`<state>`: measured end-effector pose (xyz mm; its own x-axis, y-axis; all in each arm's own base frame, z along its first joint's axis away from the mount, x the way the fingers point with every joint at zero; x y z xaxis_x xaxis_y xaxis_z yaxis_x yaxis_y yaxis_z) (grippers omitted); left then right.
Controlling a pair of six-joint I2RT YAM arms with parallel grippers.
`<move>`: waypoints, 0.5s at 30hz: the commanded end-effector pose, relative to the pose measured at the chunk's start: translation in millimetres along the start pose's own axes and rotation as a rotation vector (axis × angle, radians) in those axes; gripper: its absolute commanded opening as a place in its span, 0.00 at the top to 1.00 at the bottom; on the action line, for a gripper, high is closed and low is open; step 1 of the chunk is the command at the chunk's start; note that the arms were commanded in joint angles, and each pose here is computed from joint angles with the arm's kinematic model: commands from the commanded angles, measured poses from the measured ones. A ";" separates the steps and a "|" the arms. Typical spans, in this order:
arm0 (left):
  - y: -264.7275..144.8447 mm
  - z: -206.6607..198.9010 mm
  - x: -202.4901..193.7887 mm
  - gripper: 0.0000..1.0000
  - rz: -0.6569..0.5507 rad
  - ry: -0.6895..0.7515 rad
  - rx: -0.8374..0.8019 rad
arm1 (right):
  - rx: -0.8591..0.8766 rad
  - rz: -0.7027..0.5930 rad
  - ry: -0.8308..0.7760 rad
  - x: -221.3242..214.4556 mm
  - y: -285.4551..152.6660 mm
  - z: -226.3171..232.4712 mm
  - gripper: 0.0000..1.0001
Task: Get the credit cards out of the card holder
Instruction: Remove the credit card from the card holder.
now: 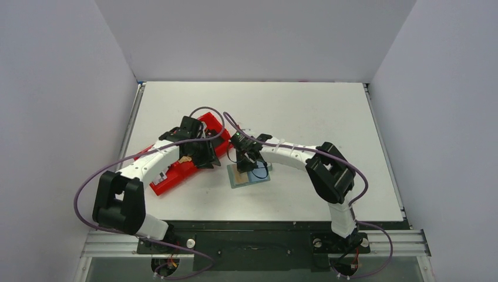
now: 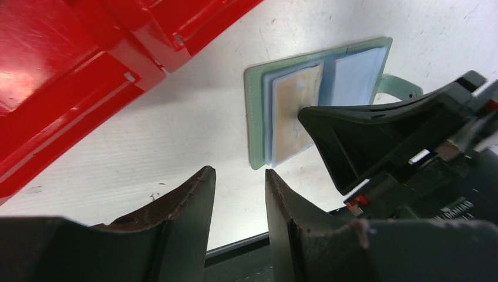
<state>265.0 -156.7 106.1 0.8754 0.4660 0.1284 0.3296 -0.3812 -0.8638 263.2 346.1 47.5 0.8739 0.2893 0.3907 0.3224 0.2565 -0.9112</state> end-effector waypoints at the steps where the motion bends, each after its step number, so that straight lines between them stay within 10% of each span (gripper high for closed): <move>1: 9.9 -20.9 1.1 0.66 -0.001 0.024 -0.051 | 0.099 -0.097 0.049 24.6 -28.4 9.6 1.00; 15: 42.5 -21.8 -10.8 0.66 0.045 0.024 -0.011 | 0.223 -0.113 0.167 19.5 -27.6 -8.1 1.00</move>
<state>263.3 -183.8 75.6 0.9007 0.4287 0.0702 0.2548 -0.3906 -0.8846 263.2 328.5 48.6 0.9097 0.1738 0.3770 0.2942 0.3708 -0.8809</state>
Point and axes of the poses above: each gripper's point midway between its finger pads, its own y axis out along the fingers, its own z axis along the line the jaws close on, x = y × z, the point moved 2 cm from there along -y, back along the fingers, and after that the axes turned 12 degrees about -y, right-handed, at the moved point
